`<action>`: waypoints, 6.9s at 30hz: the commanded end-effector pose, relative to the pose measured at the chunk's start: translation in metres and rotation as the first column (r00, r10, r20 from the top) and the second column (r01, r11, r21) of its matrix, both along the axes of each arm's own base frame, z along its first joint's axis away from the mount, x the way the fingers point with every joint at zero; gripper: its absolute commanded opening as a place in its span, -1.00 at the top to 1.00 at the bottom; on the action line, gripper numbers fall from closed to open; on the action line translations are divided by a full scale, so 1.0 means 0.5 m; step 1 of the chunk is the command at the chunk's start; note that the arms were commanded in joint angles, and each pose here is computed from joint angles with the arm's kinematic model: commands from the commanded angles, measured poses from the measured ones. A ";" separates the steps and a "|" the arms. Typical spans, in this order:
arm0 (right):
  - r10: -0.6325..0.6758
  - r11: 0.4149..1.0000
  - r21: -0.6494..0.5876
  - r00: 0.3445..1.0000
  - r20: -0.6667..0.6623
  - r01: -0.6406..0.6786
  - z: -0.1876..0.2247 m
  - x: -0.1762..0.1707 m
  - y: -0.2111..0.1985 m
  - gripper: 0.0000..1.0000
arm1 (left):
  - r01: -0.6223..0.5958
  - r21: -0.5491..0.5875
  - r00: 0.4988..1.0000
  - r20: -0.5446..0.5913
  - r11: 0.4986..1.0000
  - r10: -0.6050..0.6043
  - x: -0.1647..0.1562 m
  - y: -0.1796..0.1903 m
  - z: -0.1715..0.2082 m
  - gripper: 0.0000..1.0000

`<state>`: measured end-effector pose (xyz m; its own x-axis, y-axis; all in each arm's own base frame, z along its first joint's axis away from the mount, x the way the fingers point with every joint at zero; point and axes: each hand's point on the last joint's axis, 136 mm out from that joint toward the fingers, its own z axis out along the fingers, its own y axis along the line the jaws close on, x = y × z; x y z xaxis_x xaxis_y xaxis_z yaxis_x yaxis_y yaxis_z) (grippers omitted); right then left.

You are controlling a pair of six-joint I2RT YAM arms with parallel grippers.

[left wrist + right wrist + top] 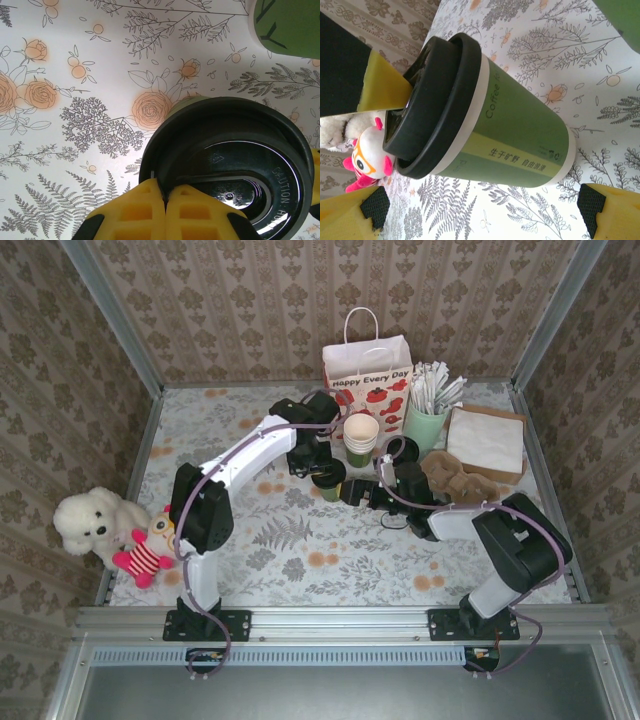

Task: Pack the takeout coffee

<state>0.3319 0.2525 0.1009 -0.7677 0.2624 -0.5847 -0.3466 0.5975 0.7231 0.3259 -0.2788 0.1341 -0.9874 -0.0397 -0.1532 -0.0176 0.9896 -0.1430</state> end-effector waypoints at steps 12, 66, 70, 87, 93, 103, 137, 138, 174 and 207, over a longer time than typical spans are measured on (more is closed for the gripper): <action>0.064 0.996 0.048 0.993 0.103 -0.069 0.026 0.002 0.031 -1.00 | 0.045 0.107 0.996 -0.077 0.993 -0.036 -0.019 0.013 -0.043 1.00; -0.050 0.995 -0.080 0.999 0.023 0.051 -0.074 0.025 -0.005 -0.99 | 0.139 0.048 0.977 -0.170 0.989 -0.129 -0.045 -0.016 -0.108 1.00; -0.057 0.998 0.010 0.997 0.045 0.057 0.023 0.032 -0.005 -1.00 | 0.216 0.055 0.975 -0.066 0.975 -0.212 -0.022 -0.007 -0.057 1.00; -0.035 0.998 0.041 0.946 -0.322 0.051 0.033 0.016 -0.054 -0.80 | 0.668 0.066 0.738 0.066 0.741 -0.672 -0.071 -0.069 0.008 1.00; -0.138 0.987 0.012 0.891 -0.432 0.159 -0.001 0.022 -0.072 -0.71 | 0.713 0.044 0.694 0.096 0.700 -0.714 -0.084 -0.082 0.010 1.00; -0.189 0.968 0.057 0.863 -0.469 0.243 -0.007 0.031 -0.081 -0.74 | 0.707 0.029 0.703 0.088 0.707 -0.706 -0.094 -0.094 -0.012 1.00; -0.381 0.922 -0.104 0.921 -0.085 0.372 0.089 0.056 -0.194 -1.00 | 0.490 0.046 0.865 0.094 0.870 -0.492 -0.084 -0.059 0.009 1.00; -0.427 0.899 -0.134 0.902 -0.059 0.417 0.090 0.056 -0.217 -1.00 | 0.468 0.058 0.877 0.094 0.882 -0.472 -0.081 -0.052 0.009 1.00; -0.738 0.600 -0.337 0.665 0.115 0.725 0.119 -0.003 -0.445 -1.00 | 0.091 0.025 0.978 0.186 0.995 -0.095 0.159 0.016 0.007 0.87; -0.782 0.596 -0.384 0.619 -0.077 0.705 0.051 -0.023 -0.544 -1.00 | 0.086 -0.038 0.980 0.184 0.996 -0.077 0.225 0.007 0.008 0.45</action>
